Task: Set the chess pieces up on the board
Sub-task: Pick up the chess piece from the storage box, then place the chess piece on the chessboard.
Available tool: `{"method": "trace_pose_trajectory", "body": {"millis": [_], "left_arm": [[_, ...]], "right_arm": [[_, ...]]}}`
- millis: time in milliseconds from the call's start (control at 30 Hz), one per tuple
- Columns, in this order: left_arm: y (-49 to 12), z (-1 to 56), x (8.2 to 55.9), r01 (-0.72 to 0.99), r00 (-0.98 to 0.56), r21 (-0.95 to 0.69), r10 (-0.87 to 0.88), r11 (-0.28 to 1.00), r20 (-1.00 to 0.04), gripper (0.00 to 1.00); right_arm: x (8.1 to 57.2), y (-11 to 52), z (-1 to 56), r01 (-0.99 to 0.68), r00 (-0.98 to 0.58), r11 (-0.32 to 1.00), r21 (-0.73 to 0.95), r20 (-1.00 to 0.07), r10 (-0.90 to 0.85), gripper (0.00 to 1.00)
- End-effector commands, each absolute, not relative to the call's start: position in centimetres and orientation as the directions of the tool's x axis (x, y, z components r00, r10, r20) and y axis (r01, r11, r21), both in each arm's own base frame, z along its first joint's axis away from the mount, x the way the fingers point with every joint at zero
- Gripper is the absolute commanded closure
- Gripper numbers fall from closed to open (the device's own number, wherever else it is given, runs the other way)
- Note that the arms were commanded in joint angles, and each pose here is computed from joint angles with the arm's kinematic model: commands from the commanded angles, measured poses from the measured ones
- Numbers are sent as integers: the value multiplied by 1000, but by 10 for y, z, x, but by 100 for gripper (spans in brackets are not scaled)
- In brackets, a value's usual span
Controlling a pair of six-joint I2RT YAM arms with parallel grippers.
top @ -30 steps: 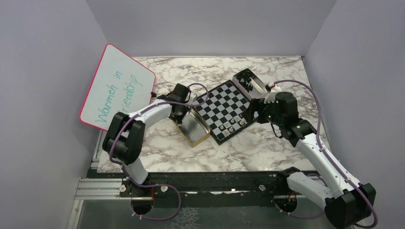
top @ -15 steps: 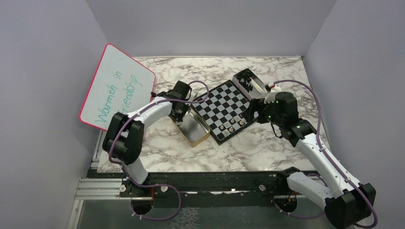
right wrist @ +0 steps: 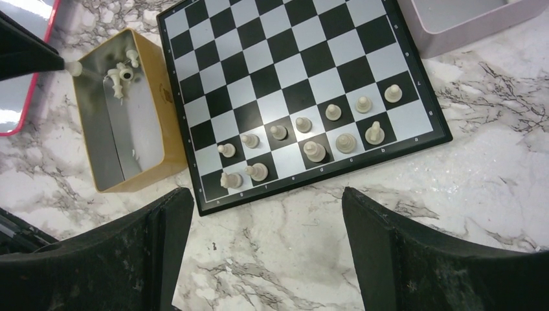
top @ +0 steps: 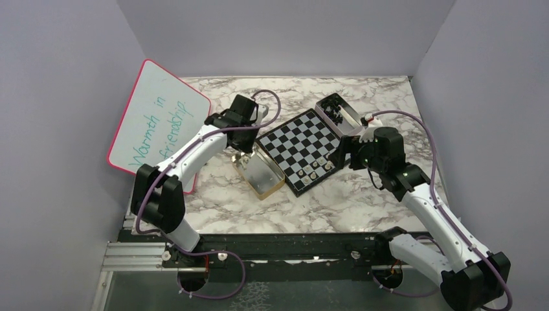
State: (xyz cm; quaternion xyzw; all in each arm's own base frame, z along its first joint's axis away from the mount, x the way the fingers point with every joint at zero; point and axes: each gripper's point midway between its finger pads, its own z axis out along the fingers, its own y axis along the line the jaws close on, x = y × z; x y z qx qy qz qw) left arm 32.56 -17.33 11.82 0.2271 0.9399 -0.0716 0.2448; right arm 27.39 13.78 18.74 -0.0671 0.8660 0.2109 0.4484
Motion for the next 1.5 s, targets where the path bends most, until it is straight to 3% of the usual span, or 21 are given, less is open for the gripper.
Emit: {"method": "trace_pose_trajectory", "body": {"millis": [0,333,833,1467], "left_arm": [[-200,170,318,447,-760,-149,286,882,-583,87],[-264,183,287,489,-741,-174,302,855,-600,88],[-357,122,248,583,-713,-95,452,807,-536,90],[-360,77,239,580,-735,-80,479,810,-480,90]], "right_arm": [[268,129,185,-264,-590,916,303,-802,96,10],[260,118,191,-230,-565,929,290,-817,116,10],[251,94,207,-156,-484,955,253,-862,150,9],[245,87,220,-144,-444,957,252,-881,165,9]]}}
